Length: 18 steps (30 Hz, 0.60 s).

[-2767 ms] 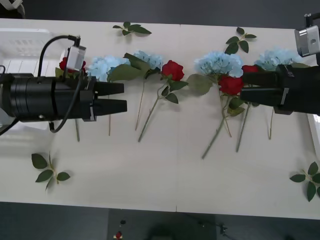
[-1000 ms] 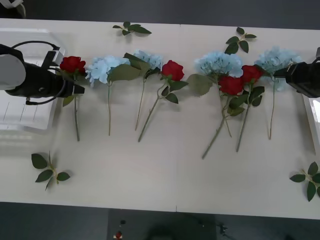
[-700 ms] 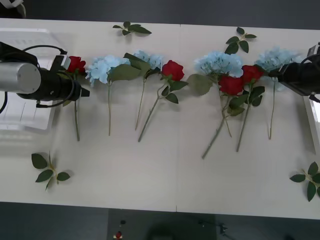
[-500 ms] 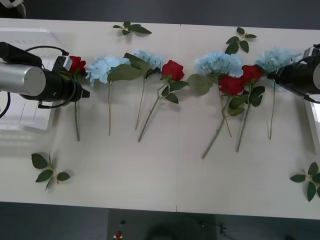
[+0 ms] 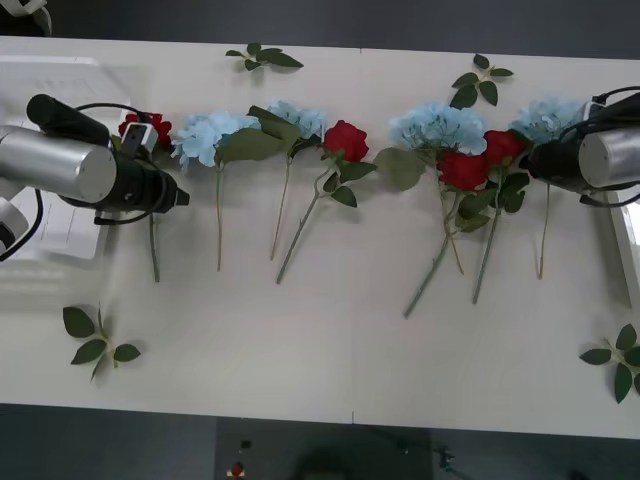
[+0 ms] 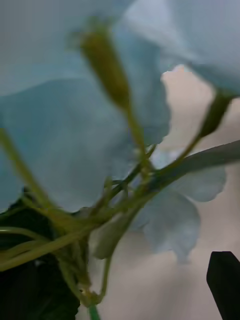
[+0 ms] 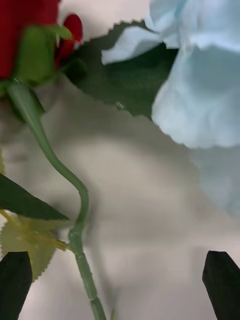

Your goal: Put the red flowers into the right box and the blue flowers into the left box

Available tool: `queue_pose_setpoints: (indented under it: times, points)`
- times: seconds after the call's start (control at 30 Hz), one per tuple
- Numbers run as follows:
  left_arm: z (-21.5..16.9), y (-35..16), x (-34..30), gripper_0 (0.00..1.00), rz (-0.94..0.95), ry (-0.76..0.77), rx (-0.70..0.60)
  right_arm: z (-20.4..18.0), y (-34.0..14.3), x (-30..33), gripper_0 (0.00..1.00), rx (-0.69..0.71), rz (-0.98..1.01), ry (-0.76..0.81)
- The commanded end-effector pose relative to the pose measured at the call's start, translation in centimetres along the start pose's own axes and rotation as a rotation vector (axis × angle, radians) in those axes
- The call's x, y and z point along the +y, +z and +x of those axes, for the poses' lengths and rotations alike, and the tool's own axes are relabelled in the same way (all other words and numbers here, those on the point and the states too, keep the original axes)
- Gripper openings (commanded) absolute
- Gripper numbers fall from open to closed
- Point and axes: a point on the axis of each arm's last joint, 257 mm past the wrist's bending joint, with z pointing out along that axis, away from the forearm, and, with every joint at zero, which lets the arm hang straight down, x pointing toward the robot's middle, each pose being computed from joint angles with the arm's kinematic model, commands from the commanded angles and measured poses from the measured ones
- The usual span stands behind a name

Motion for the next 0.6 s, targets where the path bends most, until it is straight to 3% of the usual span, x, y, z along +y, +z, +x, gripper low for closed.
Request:
queue_pose_setpoints:
  times: [0.03,0.07,0.1,0.27,0.33,0.4,0.43,0.47,0.6]
  points:
    - [1.0,0.4,-0.4,1.00,0.005,-0.026,0.017,-2.0,-0.6,1.2,0.31,-0.035,-0.022,0.010]
    - [1.2,0.4,-0.5,1.00,0.007,-0.029,0.019,-2.0,-0.6,1.3,0.07,-0.034,-0.024,0.011]
    - [1.8,0.7,-0.8,1.00,0.013,-0.035,0.028,-1.8,-0.6,1.4,0.00,-0.032,-0.026,0.020]
    - [3.3,1.3,-1.0,0.95,0.016,-0.055,0.048,-1.8,-0.6,1.5,0.00,-0.030,-0.030,0.023]
    - [3.5,1.4,-1.0,0.65,0.015,-0.059,0.051,-1.8,-0.6,1.5,0.00,-0.030,-0.030,0.025]
    - [3.4,1.4,-1.0,0.18,0.014,-0.061,0.046,-1.9,-0.6,1.6,0.00,-0.030,-0.032,0.028]
    - [3.3,1.3,-0.9,0.08,0.011,-0.062,0.044,-1.8,-0.6,1.6,0.00,-0.029,-0.033,0.030]
    - [3.2,1.4,-1.0,0.00,0.014,-0.063,0.037,-1.8,-0.6,1.6,0.00,-0.028,-0.034,0.031]
    - [2.4,1.3,-1.2,0.00,0.024,-0.074,0.008,-1.9,-0.7,1.8,0.00,-0.030,-0.038,0.034]
